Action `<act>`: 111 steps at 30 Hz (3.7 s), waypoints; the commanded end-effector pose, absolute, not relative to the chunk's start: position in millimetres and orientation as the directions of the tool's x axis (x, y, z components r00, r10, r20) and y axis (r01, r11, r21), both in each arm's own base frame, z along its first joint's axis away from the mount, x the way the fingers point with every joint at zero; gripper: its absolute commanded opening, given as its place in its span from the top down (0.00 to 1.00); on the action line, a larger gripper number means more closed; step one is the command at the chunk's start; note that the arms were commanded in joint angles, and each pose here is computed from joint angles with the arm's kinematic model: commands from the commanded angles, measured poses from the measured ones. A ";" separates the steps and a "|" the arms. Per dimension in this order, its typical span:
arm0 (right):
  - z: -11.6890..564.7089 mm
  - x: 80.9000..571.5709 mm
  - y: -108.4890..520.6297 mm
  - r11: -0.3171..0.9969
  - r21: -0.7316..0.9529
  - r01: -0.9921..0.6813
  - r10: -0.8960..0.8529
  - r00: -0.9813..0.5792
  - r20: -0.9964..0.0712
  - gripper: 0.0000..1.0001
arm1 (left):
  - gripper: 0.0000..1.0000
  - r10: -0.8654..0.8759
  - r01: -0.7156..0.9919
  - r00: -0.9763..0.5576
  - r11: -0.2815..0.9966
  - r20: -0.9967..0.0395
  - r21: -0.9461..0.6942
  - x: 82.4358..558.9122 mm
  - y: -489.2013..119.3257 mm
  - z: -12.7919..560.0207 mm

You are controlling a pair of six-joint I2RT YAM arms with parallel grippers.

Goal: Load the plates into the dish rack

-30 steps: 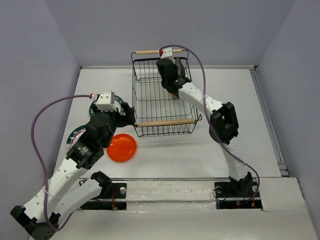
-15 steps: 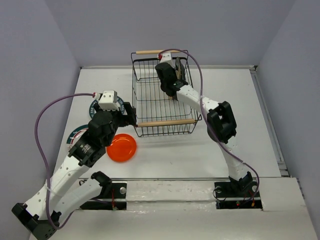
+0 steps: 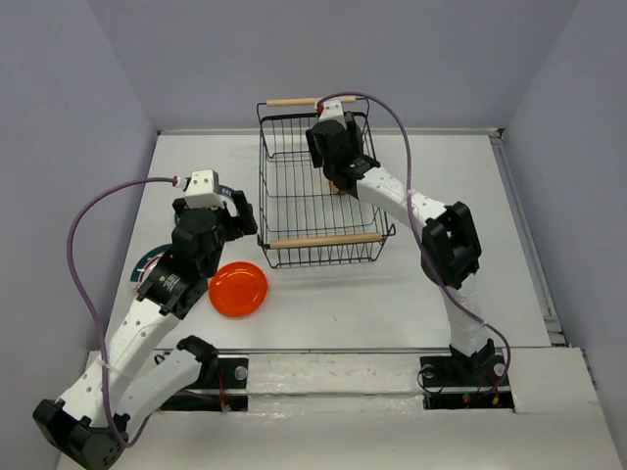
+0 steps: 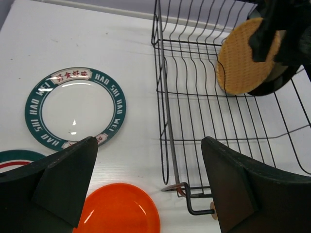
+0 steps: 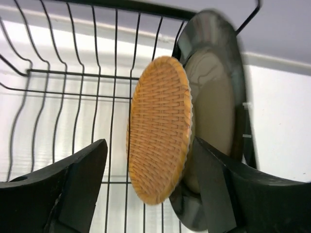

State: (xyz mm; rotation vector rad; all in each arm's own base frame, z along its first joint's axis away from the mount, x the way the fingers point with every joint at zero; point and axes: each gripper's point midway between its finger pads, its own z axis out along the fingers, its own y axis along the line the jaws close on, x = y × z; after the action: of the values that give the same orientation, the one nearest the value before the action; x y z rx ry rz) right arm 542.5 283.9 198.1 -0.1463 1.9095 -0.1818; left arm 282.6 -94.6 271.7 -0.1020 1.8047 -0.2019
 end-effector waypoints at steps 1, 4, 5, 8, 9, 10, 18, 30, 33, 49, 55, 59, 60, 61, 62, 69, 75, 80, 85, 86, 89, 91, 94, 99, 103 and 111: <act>310.2 515.8 290.0 0.993 -0.031 -0.111 -0.050 -0.169 -0.984 0.21 | 0.01 -0.223 -0.033 -0.157 0.975 -0.962 -0.221 297.6 -72.3 293.3; 340.2 490.4 293.4 0.975 0.021 -0.220 -0.012 -0.144 -0.989 0.14 | 0.01 -0.262 -0.084 -0.166 0.964 -0.951 -0.251 312.1 -57.4 292.2; 347.3 482.7 294.8 0.967 0.032 -0.254 -0.004 -0.139 -0.990 0.12 | 0.01 -0.277 -0.105 -0.178 0.960 -0.944 -0.261 318.2 -50.4 288.5; 376.6 448.1 300.8 0.923 0.076 -0.378 0.033 -0.118 -0.993 0.10 | 0.01 -0.342 -0.130 -0.159 0.937 -0.926 -0.324 326.8 -42.4 292.6; 388.5 430.1 299.1 0.899 0.097 -0.427 0.053 -0.114 -0.992 0.10 | 0.02 -0.376 -0.160 -0.152 0.922 -0.914 -0.352 331.5 -34.1 290.1; 393.5 420.9 298.0 0.886 0.107 -0.450 0.063 -0.112 -0.992 0.10 | 0.03 -0.394 -0.176 -0.149 0.913 -0.907 -0.367 333.6 -29.7 288.4; 420.4 345.2 278.0 0.786 0.162 -0.596 0.130 -0.097 -0.987 0.10 | 0.13 -0.556 -0.340 -0.182 0.809 -0.811 -0.479 370.0 39.3 243.4; 391.0 291.7 260.4 0.714 0.218 -0.665 0.170 -0.137 -0.976 0.10 | 0.23 -0.642 -0.482 -0.386 0.753 -0.663 -0.448 410.2 97.6 141.2; 378.9 287.6 259.7 0.708 0.227 -0.668 0.165 -0.156 -0.974 0.10 | 0.29 -0.645 -0.510 -0.402 0.747 -0.650 -0.427 412.5 114.1 122.7; 373.8 289.9 264.9 0.700 0.228 -0.677 0.155 -0.168 -0.974 0.10 | 0.34 -0.596 -0.462 -0.552 0.801 -0.583 -0.381 434.1 127.5 57.2; 367.3 293.7 266.7 0.706 0.227 -0.671 0.144 -0.178 -0.974 0.10 | 0.45 -0.604 -0.422 -0.590 0.796 -0.535 -0.434 439.9 115.0 40.0; 361.9 296.4 269.3 0.707 0.229 -0.669 0.135 -0.191 -0.972 0.11 | 0.60 -0.612 -0.410 -0.612 0.787 -0.501 -0.462 440.4 109.1 29.4; 361.4 296.8 269.9 0.706 0.230 -0.670 0.134 -0.192 -0.972 0.10 | 0.70 -0.616 -0.412 -0.610 0.784 -0.498 -0.464 440.7 109.6 28.3; 361.0 297.2 270.6 0.705 0.230 -0.671 0.133 -0.193 -0.972 0.11 | 0.74 -0.620 -0.414 -0.608 0.780 -0.495 -0.469 440.8 109.6 28.1; 360.0 298.6 271.9 0.705 0.232 -0.670 0.132 -0.197 -0.972 0.11 | 0.78 -0.624 -0.408 -0.594 0.777 -0.508 -0.479 444.6 111.9 31.5; 353.9 298.6 280.3 0.682 0.247 -0.688 0.124 -0.225 -0.967 0.11 | 0.94 -0.642 -0.385 -0.522 0.765 -0.561 -0.516 449.4 113.6 64.9; 354.6 295.2 283.8 0.662 0.266 -0.700 0.132 -0.241 -0.962 0.11 | 0.94 -0.684 -0.269 -0.400 0.724 -0.610 -0.635 450.1 95.0 128.9; 356.3 289.7 286.9 0.638 0.287 -0.715 0.142 -0.256 -0.956 0.11 | 0.94 -0.710 -0.179 -0.300 0.697 -0.636 -0.694 440.3 82.2 176.9; 356.7 287.8 290.4 0.621 0.321 -0.715 0.161 -0.284 -0.945 0.11 | 0.94 -0.721 -0.178 -0.217 0.692 -0.658 -0.700 429.8 84.7 199.9; 356.7 287.4 291.7 0.616 0.327 -0.717 0.163 -0.290 -0.943 0.12 | 0.94 -0.719 -0.174 -0.192 0.694 -0.667 -0.698 427.2 86.5 208.8; 359.8 286.1 294.5 0.602 0.342 -0.722 0.172 -0.301 -0.938 0.12 | 0.94 -0.735 -0.153 -0.136 0.678 -0.664 -0.719 418.8 87.2 230.6; 363.3 285.8 296.1 0.594 0.345 -0.727 0.177 -0.300 -0.937 0.12 | 0.94 -0.738 -0.131 -0.081 0.674 -0.670 -0.727 412.3 87.0 250.7; 365.4 283.7 302.8 0.564 0.356 -0.745 0.174 -0.314 -0.933 0.11 | 0.94 -0.734 -0.103 0.046 0.671 -0.677 -0.734 394.7 89.2 298.7; 362.5 282.6 316.2 0.512 0.407 -0.756 0.184 -0.366 -0.912 0.10 | 0.94 -0.701 -0.029 0.228 0.689 -0.676 -0.724 359.5 85.0 371.1; 365.5 281.1 327.6 0.454 0.433 -0.779 0.202 -0.383 -0.901 0.10 | 0.94 -0.667 0.056 0.213 0.738 -0.714 -0.673 348.5 53.8 392.5; 377.1 284.5 354.4 0.346 0.443 -0.827 0.179 -0.405 -0.896 0.03 | 0.94 -0.675 0.316 -0.052 0.688 -0.736 -0.653 322.1 -33.7 368.3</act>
State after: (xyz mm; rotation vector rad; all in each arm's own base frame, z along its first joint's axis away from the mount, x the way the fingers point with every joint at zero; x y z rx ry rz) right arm 290.9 338.0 323.4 -0.5327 1.7714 1.1523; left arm 342.6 8.3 361.3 -0.4967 1.4037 -0.6697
